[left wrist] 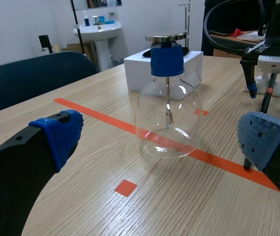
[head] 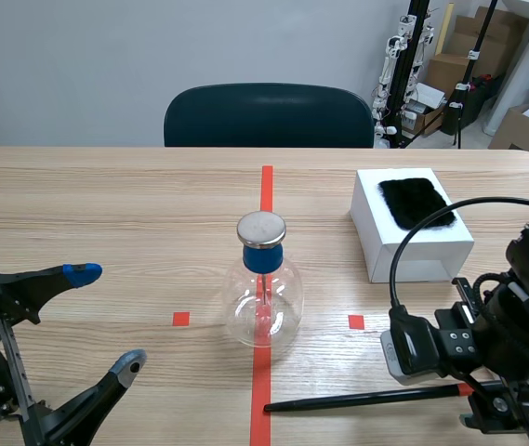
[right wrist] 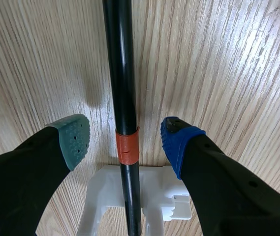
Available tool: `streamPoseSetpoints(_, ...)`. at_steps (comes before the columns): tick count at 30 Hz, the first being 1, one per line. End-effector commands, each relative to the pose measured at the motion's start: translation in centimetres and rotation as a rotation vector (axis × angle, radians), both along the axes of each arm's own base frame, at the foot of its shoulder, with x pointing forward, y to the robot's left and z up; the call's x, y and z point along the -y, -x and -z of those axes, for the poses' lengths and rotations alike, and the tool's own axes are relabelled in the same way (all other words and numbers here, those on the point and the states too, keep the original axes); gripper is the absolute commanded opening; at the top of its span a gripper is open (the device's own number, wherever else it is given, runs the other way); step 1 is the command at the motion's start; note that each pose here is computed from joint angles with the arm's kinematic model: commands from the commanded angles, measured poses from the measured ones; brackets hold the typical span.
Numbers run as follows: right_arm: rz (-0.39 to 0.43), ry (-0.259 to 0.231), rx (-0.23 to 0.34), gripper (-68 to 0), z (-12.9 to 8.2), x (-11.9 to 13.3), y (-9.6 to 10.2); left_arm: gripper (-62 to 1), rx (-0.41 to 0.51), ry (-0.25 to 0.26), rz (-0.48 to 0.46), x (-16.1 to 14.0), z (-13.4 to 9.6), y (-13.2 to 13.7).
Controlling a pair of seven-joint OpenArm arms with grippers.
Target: Do the electroscope experiment. pick up the black charging rod
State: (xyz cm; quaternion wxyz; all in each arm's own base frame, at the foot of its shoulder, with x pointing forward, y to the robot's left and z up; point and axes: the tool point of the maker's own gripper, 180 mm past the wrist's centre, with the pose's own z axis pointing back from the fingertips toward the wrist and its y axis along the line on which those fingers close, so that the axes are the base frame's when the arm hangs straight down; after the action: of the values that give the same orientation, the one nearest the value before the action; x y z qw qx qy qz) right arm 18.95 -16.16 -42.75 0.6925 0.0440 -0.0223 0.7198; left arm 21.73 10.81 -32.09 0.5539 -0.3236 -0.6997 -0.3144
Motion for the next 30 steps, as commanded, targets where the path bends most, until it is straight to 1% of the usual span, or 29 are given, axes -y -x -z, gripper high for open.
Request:
streamPoseSetpoints(1, 0.010, -0.006, 0.044, -36.0, -1.19, 0.31, -1.54, 1.4, 0.028, 0.017, -0.008, -0.24, -0.78, -0.34)
streamPoseSetpoints(3, 0.007, -0.015, 0.049, -36.0, -1.47, 0.19, -1.62, 1.4, 0.028, 0.017, -0.008, -0.24, -0.79, -0.34)
streamPoseSetpoints(8, 0.003, -0.011, 0.048, -36.0, -1.48, 0.22, -1.49, 1.4, 0.028, 0.017, -0.008, -0.24, -0.79, -0.34)
streamPoseSetpoints(17, 0.002, 0.027, 0.043, -36.0, -1.30, 0.89, -1.26, 1.4, 0.028, 0.017, -0.008, -0.24, -0.78, -0.34)
streamPoseSetpoints(20, 0.002, 0.027, 0.044, -36.1, -1.30, 0.89, -1.26, 1.4, 0.028, 0.017, -0.008, -0.24, -0.78, -0.34)
streamPoseSetpoints(21, 0.002, 0.027, 0.044, -37.7, -1.30, 0.89, -1.26, 1.4, 0.028, 0.017, -0.008, -0.24, -0.78, -0.34)
streamPoseSetpoints(25, 0.001, 0.027, 0.043, -47.7, -1.30, 0.87, -1.24, 1.4, 0.028, 0.017, -0.008, -0.24, -0.78, -0.34)
streamPoseSetpoints(30, 0.000, 0.027, 0.041, -55.7, -1.29, 0.87, -1.21, 1.4, 0.028, 0.017, -0.008, -0.24, -0.78, -0.34)
